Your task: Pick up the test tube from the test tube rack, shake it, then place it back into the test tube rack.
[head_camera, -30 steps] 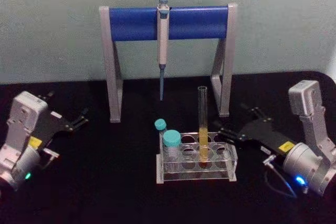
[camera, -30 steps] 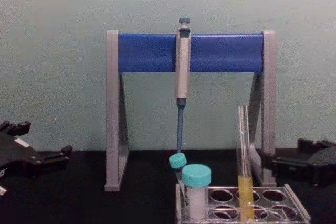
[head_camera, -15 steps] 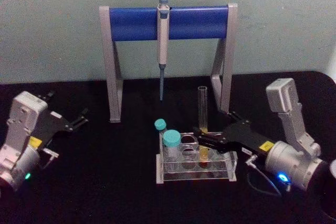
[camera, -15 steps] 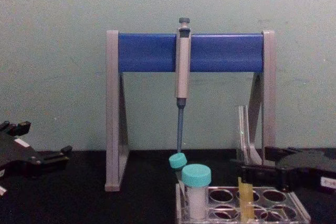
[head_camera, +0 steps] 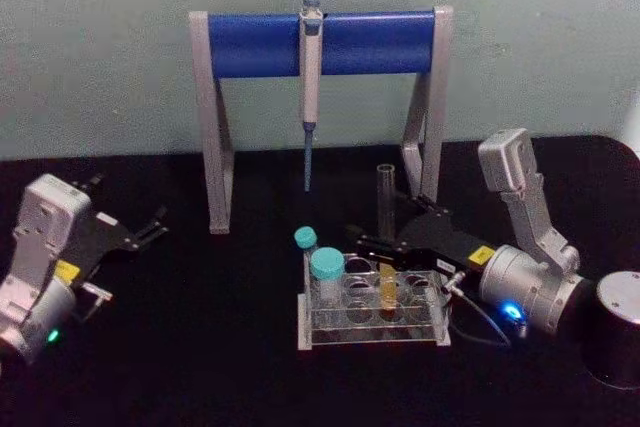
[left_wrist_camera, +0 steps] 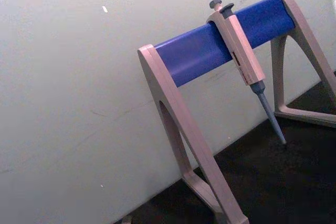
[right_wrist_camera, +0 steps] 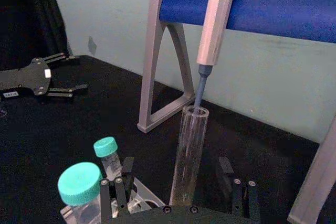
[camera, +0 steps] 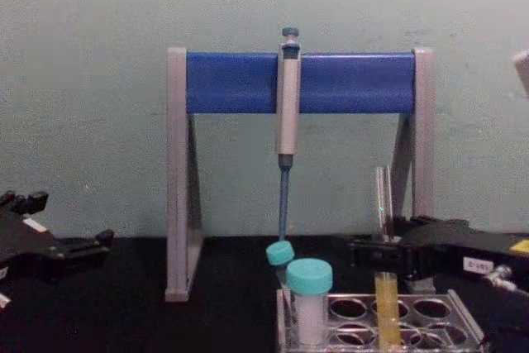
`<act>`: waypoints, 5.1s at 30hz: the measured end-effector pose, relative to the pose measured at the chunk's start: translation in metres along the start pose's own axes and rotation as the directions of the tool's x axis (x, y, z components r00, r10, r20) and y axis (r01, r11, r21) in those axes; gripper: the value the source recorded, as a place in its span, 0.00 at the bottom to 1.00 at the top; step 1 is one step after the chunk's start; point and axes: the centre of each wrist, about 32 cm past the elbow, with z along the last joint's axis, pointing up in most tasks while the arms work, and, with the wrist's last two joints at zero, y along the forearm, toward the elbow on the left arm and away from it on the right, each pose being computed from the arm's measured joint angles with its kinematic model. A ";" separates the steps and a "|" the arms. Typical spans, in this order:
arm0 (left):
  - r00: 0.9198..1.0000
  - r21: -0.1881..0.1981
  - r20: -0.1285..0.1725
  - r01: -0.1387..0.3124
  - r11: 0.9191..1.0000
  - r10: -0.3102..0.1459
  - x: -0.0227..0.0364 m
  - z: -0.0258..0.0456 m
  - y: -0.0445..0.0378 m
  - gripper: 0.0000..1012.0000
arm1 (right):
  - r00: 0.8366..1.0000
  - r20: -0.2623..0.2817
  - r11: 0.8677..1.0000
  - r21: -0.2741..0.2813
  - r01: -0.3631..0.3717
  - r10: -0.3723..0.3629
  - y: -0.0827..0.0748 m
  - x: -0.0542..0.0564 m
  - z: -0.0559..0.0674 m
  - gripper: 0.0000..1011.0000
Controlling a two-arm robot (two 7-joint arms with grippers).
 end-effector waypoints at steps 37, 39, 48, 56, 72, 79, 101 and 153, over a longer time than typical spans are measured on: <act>1.000 0.000 0.000 0.000 1.000 0.000 0.0000 0.0000 0.0000 1.00 | 1.000 0.001 1.000 0.002 -0.004 0.004 0.005 0.002 0.001 0.55; 1.000 0.000 0.000 0.000 1.000 0.000 0.0000 0.0000 0.0000 1.00 | 1.000 0.001 1.000 0.002 -0.004 0.004 0.005 0.002 0.001 0.47; 1.000 0.000 0.000 0.000 1.000 0.000 0.0000 0.0000 0.0000 1.00 | 1.000 0.000 1.000 0.003 -0.004 0.004 0.005 0.001 0.001 0.22; 1.000 0.000 0.000 0.000 1.000 0.000 0.0000 0.0000 0.0000 1.00 | 1.000 0.000 1.000 0.003 -0.004 0.004 0.005 0.001 0.001 0.22; 1.000 0.000 0.000 0.000 1.000 0.000 0.0000 0.0000 0.0000 1.00 | 0.999 0.035 0.998 0.064 -0.021 0.018 -0.001 -0.001 -0.005 0.22; 1.000 0.000 0.000 0.000 1.000 0.000 0.0000 0.0000 0.0000 1.00 | 0.998 0.060 0.994 0.105 -0.010 0.004 -0.008 -0.004 -0.010 0.22; 1.000 0.000 0.000 0.000 1.000 0.000 0.0000 0.0000 0.0000 1.00 | 0.997 0.082 0.973 0.230 -0.005 -0.014 -0.019 -0.012 0.010 0.22; 1.000 0.000 0.000 0.000 1.000 0.000 0.0000 0.0000 0.0000 1.00 | 0.996 0.088 0.976 0.215 -0.040 0.022 -0.043 -0.032 0.020 0.22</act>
